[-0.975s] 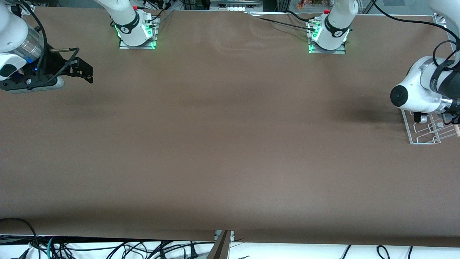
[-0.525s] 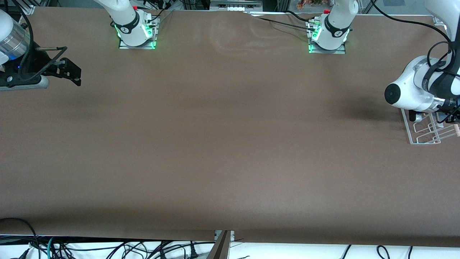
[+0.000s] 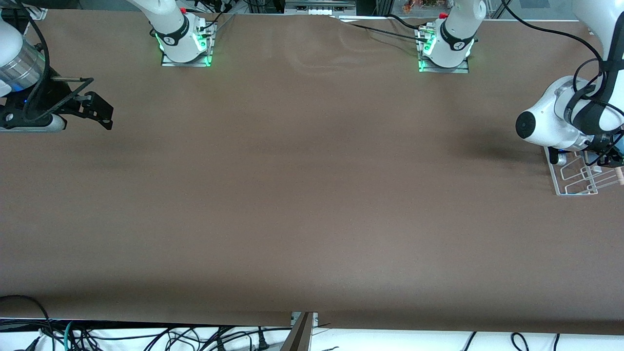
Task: Transfer cup to left arm and place on rack
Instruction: 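Lower the cup upside down onto the wire rack with the left gripper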
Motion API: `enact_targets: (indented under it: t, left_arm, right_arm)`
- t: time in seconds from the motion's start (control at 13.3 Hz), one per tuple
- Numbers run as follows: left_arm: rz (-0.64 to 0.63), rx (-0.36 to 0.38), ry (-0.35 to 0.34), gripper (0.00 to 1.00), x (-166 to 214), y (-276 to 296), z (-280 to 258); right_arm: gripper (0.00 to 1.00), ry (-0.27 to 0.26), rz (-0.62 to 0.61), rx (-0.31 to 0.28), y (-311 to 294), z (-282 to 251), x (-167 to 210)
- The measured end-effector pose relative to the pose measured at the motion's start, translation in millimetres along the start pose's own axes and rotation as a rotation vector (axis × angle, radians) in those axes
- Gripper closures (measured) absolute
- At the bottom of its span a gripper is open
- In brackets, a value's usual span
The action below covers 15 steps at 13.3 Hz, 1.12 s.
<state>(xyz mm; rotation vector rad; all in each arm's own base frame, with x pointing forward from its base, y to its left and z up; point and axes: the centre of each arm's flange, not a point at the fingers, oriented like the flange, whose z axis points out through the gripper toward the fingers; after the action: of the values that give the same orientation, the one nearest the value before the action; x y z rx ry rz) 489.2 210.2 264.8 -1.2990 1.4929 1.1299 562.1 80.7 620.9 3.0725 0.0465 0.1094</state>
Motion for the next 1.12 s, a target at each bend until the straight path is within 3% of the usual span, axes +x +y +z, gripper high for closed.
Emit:
enact_targets:
  t: [0.07,0.22,0.3,0.67,0.82,1.12]
  left_arm:
    - [-0.002,0.002,0.003,0.25,0.8,0.0,-0.1]
    - [-0.005,0.003,0.008,0.04,4.7,0.2,0.1]
    - [-0.006,0.003,0.009,0.0,6.0,0.3,0.4]
    - [-0.085,-0.03,0.035,0.0,-5.5,-3.1,-0.5]
    - [-0.241,-0.116,0.119,0.0,-42.2,-13.5,-6.2]
    - [-0.489,-0.215,0.267,0.0,-112.0,-22.0,-28.0]
  right_arm:
    - [0.0,0.007,0.001,0.002,-5.8,-3.4,-0.3]
    - [0.0,0.011,0.0,0.002,-8.0,-4.2,-0.1]
    - [0.0,0.012,0.002,0.002,-7.7,-3.9,0.4]
    - [0.0,0.0,0.032,-0.002,4.4,2.6,3.9]
    - [0.0,-0.012,0.042,-0.005,9.7,9.9,7.3]
    - [0.0,-0.017,0.044,-0.006,10.2,12.7,8.4]
